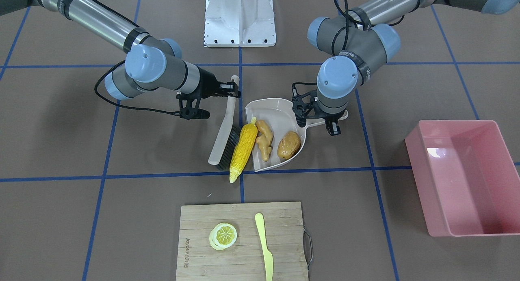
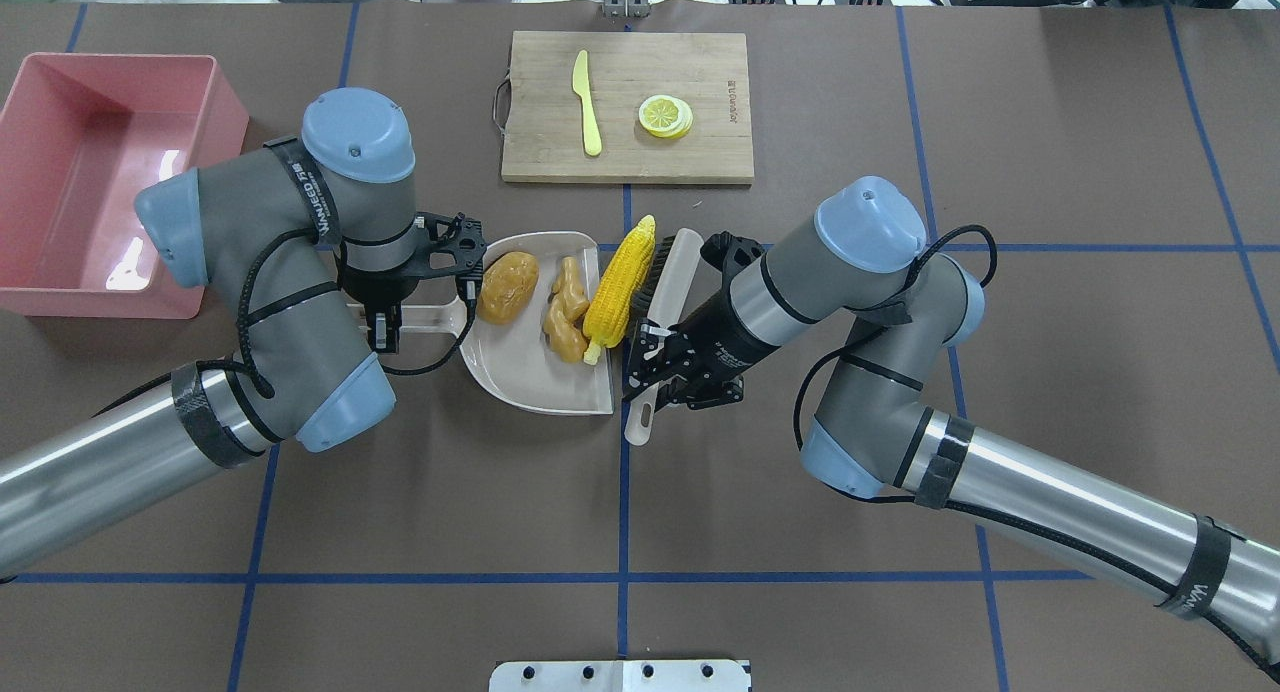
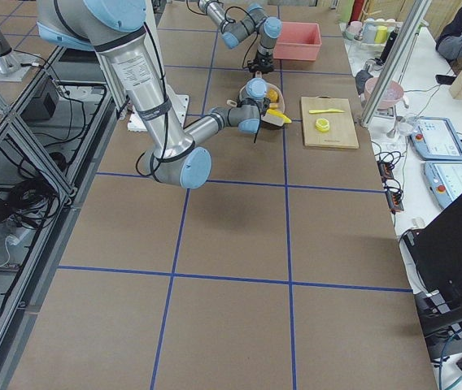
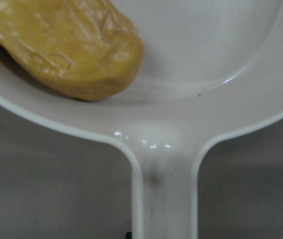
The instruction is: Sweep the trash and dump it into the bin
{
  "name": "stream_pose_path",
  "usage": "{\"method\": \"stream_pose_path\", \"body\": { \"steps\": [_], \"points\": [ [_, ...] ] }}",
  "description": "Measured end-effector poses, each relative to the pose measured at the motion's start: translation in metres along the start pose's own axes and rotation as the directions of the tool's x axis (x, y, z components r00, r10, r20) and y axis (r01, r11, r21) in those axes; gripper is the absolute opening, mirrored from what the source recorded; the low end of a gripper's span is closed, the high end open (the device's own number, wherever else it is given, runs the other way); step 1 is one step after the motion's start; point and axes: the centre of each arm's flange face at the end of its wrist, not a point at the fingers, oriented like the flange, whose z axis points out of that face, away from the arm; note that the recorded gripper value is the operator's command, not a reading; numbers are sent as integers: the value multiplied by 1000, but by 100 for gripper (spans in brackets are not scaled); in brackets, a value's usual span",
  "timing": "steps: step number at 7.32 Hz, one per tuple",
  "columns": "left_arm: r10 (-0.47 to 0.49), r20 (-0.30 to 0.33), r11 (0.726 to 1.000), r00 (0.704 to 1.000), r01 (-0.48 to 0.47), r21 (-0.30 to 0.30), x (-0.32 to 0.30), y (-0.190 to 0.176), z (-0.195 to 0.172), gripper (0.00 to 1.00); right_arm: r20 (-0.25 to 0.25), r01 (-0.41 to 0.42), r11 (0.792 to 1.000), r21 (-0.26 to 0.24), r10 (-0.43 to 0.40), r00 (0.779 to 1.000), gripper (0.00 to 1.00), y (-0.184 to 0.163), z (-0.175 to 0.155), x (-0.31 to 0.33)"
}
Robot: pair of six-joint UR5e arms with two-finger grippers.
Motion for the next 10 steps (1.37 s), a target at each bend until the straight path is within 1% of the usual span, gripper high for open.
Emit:
{"method": "stream_pose_path", "body": {
  "steps": [4, 7, 8, 10],
  "points": [
    [-1, 3, 1000, 1000, 1, 1, 0, 0, -1, 0, 10, 27, 1000, 9, -27, 1000, 0, 13, 17, -11],
    [-4, 8, 1000, 1000, 4, 9, -1, 1, -2, 0, 15, 112, 993, 28, -112, 994, 0, 24, 32, -15],
    [-10, 15, 1000, 1000, 10, 23, -2, 0, -3, 0, 14, 143, 989, 38, -143, 990, 0, 30, 40, -16],
    [-15, 43, 997, 999, 12, 70, -4, 0, -4, 0, 14, 187, 981, 45, -188, 982, 0, 39, 50, -27]
  ]
}}
